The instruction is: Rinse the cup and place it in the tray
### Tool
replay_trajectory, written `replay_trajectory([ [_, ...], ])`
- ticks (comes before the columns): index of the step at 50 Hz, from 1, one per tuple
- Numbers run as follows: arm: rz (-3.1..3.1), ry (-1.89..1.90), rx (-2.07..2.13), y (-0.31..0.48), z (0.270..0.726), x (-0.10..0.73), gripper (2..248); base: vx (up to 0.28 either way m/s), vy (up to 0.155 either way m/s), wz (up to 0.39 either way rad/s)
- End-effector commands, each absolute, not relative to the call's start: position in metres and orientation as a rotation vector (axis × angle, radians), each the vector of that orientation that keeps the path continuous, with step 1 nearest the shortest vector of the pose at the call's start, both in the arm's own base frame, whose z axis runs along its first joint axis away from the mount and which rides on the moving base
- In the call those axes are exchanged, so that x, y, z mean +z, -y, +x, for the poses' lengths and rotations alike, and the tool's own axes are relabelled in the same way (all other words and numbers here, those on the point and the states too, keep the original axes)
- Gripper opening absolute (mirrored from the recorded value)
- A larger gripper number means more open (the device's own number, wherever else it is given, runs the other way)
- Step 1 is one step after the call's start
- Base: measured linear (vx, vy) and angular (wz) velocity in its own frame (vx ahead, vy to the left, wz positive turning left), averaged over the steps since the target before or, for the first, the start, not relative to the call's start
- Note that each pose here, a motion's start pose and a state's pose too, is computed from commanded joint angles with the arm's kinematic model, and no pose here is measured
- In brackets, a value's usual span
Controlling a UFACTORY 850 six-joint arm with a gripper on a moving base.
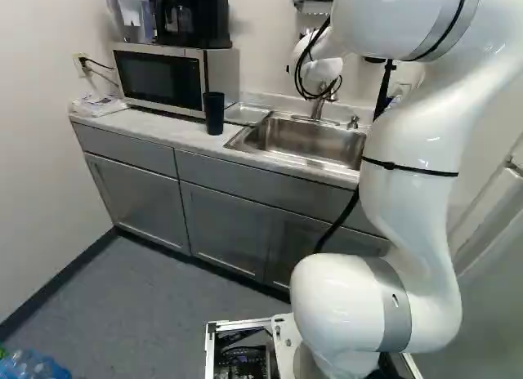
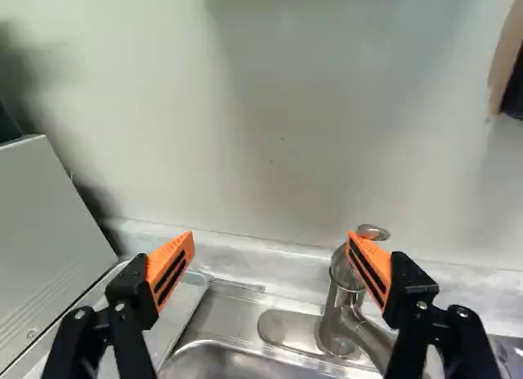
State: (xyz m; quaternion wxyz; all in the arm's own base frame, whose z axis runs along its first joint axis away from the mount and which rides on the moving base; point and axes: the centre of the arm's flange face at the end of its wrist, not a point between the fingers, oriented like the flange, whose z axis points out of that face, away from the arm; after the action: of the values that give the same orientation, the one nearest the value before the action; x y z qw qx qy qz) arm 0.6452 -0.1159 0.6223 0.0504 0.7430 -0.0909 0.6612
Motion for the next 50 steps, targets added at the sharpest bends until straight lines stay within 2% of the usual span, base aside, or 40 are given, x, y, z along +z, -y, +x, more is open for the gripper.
replay_trajectory([
  [30,2.248,0.276,2.027,0.116,0.644,0.624,247,0.0,0.0,0.0],
  [50,2.255,0.287,2.009,0.116,0.609,0.627,247,0.0,0.0,0.0],
])
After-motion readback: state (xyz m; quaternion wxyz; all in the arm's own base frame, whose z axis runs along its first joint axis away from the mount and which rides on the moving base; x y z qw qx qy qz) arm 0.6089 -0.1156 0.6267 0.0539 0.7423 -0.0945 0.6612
